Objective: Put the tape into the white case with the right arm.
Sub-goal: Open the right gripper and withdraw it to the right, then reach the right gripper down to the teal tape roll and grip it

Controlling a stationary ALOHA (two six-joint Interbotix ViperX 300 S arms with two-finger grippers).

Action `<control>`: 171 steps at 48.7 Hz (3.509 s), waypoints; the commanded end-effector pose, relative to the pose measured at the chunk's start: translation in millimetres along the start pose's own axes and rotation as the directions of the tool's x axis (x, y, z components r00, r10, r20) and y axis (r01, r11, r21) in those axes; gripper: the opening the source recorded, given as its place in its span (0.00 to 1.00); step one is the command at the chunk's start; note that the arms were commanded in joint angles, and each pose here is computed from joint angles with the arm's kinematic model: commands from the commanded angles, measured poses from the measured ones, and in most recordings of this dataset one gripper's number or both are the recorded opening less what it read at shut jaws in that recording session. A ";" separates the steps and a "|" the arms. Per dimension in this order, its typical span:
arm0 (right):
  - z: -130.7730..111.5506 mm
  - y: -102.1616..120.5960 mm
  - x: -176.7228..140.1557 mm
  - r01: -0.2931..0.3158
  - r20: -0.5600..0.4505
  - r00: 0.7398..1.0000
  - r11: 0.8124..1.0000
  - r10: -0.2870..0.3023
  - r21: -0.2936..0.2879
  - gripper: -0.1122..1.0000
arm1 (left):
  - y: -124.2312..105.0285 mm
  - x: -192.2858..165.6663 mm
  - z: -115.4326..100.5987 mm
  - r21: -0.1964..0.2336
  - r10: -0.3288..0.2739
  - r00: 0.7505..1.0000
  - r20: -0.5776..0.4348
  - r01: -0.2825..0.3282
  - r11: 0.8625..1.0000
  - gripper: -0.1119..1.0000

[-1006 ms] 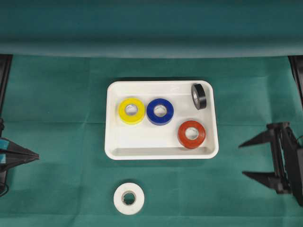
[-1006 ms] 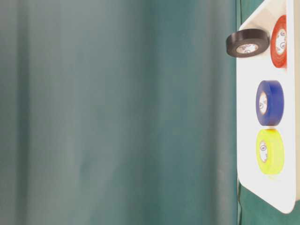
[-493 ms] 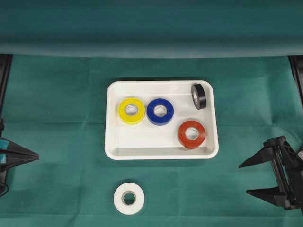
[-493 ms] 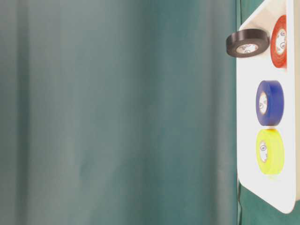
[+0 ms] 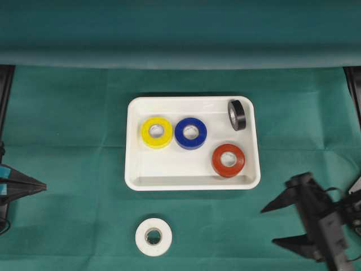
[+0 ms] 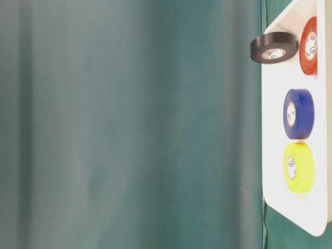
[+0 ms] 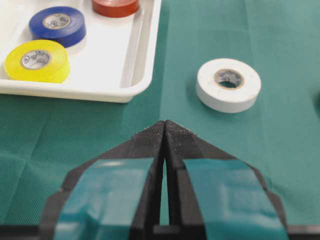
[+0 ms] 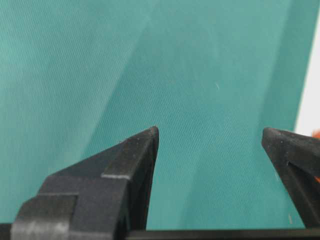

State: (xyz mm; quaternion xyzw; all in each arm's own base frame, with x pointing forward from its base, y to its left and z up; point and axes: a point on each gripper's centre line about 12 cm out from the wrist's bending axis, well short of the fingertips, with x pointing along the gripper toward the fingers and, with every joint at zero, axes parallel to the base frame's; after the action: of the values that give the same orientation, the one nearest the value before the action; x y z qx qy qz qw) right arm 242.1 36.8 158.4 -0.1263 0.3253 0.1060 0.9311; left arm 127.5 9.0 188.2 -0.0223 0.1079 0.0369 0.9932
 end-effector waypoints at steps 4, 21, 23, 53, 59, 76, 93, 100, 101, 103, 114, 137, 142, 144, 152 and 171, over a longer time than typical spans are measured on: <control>32.5 1.0 24.5 -0.036 0.041 0.998 0.999 0.037 -0.008 0.72 | 0.2 0.2 5.8 -0.002 0.002 1.000 0.014 -0.002 1.000 0.10; 84.5 5.6 90.4 -0.074 0.048 0.996 0.997 0.075 -0.033 0.72 | 0.0 0.2 5.8 0.000 0.001 1.000 0.014 -0.001 1.000 0.10; 90.2 8.4 97.9 -0.080 0.050 0.995 0.996 0.082 -0.039 0.72 | 0.2 0.2 5.8 -0.004 0.002 1.000 0.014 -0.002 1.000 0.10; 154.0 38.5 173.5 -0.122 0.119 0.984 0.989 0.132 -0.087 0.72 | 0.2 0.2 5.2 -0.002 0.003 1.000 0.012 -0.002 1.000 0.10; 162.9 41.6 186.5 -0.126 0.131 0.982 0.990 0.134 -0.066 0.72 | 0.2 0.2 5.8 -0.002 0.002 1.000 0.014 -0.002 1.000 0.10; 172.9 43.3 205.2 -0.096 0.085 0.993 0.990 0.087 0.101 0.72 | 0.2 0.2 5.2 -0.002 0.003 1.000 0.012 -0.002 1.000 0.10; 164.9 56.1 218.9 -0.055 -0.021 0.998 0.971 0.062 0.234 0.72 | 0.3 0.4 4.0 -0.002 0.003 1.000 0.014 -0.003 1.000 0.10; 160.0 55.9 221.1 -0.033 -0.061 0.997 0.964 0.051 0.265 0.72 | 0.3 0.7 2.3 -0.004 0.003 1.000 0.015 -0.003 1.000 0.10; 160.3 55.8 221.0 -0.032 -0.063 0.997 0.962 0.051 0.269 0.72 | 0.3 0.7 2.3 -0.004 0.003 1.000 0.015 -0.003 1.000 0.10; 159.2 55.5 221.4 -0.027 -0.072 0.996 0.961 0.048 0.276 0.72 | 0.4 0.7 2.3 -0.002 0.003 1.000 0.015 -0.003 1.000 0.10; 155.6 57.3 233.5 -0.017 -0.094 0.995 0.957 0.046 0.291 0.72 | 0.1 0.7 2.3 -0.003 0.001 1.000 0.015 -0.001 1.000 0.10; 155.5 61.3 244.3 -0.021 -0.098 0.994 0.948 0.054 0.319 0.49 | 0.3 0.7 2.3 -0.004 0.003 1.000 0.015 -0.003 1.000 0.10; 160.8 62.4 243.8 -0.026 -0.085 0.995 0.949 0.055 0.316 0.25 | 0.3 0.7 2.2 -0.004 0.003 1.000 0.014 -0.003 1.000 0.10; 161.5 62.3 243.7 -0.026 -0.083 0.995 0.950 0.055 0.312 0.17 | 0.3 0.7 2.3 -0.004 0.003 1.000 0.015 -0.003 1.000 0.10; 156.3 60.0 243.3 0.005 -0.127 0.991 0.952 0.036 0.307 0.11 | 0.3 0.6 2.5 -0.004 0.003 1.000 0.017 -0.003 1.000 0.10; 168.8 44.6 213.5 0.109 -0.222 0.974 0.944 -0.040 0.311 0.11 | 0.3 0.7 2.3 -0.004 0.003 1.000 0.015 -0.003 1.000 0.10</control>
State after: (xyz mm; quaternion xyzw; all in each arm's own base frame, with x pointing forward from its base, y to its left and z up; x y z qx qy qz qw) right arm 489.7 158.0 101.7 -0.0079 0.4556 0.0086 0.8901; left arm 127.3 9.1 185.2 -0.0223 0.1072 0.0372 0.9933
